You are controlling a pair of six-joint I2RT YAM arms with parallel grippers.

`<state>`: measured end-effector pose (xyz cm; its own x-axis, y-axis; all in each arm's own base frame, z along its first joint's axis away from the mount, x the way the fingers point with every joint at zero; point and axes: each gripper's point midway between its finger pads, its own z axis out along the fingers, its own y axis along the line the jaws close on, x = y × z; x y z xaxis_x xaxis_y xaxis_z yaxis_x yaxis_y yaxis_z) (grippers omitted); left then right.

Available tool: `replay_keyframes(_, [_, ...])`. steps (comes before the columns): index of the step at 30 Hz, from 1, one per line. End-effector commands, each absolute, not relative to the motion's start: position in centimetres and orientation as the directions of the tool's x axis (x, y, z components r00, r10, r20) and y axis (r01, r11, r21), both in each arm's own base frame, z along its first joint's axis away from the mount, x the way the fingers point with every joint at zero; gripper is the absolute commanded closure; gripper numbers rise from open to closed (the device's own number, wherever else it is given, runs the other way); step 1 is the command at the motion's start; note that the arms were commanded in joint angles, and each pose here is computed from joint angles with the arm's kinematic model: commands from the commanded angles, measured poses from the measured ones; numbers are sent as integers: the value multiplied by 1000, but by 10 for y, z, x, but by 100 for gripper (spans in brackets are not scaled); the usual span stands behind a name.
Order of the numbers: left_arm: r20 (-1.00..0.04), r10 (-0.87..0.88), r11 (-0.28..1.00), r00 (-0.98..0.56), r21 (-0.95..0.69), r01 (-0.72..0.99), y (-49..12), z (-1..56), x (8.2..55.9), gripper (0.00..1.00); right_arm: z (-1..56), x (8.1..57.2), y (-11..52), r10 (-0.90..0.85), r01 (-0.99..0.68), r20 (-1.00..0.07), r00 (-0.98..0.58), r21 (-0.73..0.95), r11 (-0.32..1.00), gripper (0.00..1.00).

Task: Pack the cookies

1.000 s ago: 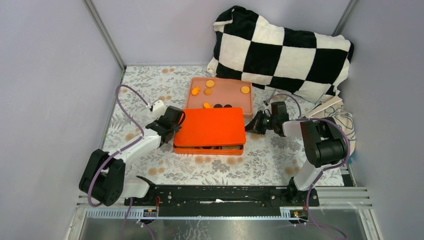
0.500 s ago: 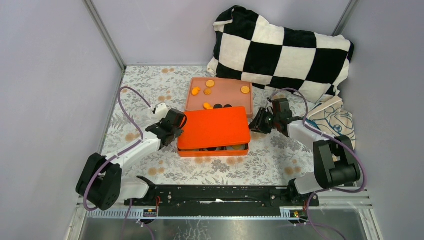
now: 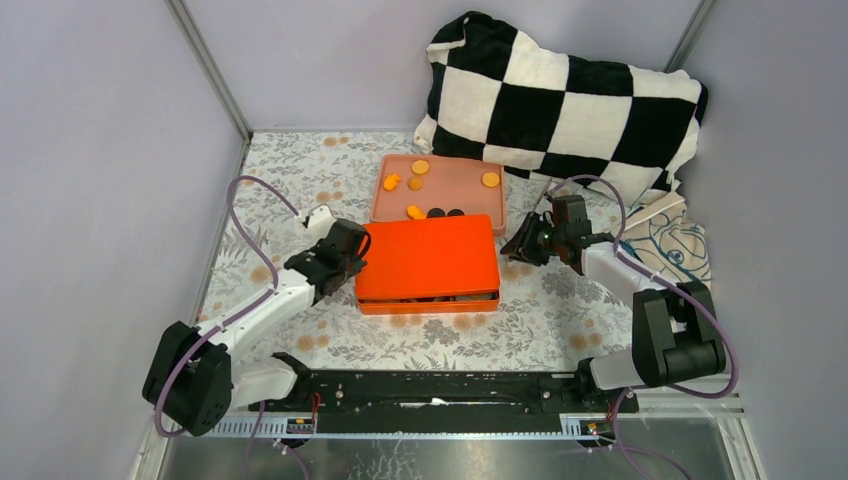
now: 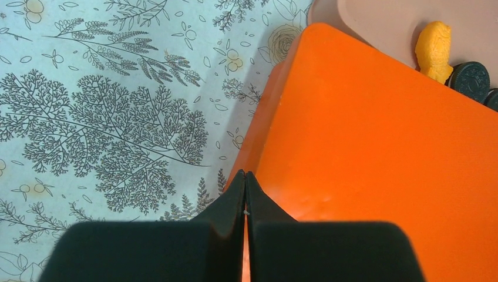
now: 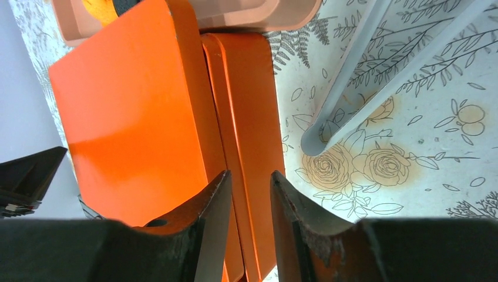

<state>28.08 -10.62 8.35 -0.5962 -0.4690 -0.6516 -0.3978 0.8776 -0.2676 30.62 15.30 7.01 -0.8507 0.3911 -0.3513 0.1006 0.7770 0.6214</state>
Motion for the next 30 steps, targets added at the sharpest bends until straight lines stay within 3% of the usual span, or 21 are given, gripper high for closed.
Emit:
replay_keyframes(1, [-644, -463, 881, -609, -257, -398, -107, 78, 278, 100, 106, 325, 148, 431, 47, -447, -784, 649, 759, 62])
replay_keyframes(7, [-650, -456, 883, -608, -244, -401, -106, 77, 280, 100, 98, 317, 168, 372, 9, -356, -857, 711, 703, 62])
replay_keyframes(16, [-634, -454, 886, -627, -242, -396, -110, 67, 280, 100, 90, 317, 178, 328, -29, -332, -884, 741, 671, 62])
replay_keyframes(30, [-625, -457, 886, -633, -253, -389, -113, 63, 280, 100, 122, 302, 203, 279, -108, -285, -917, 851, 514, 64])
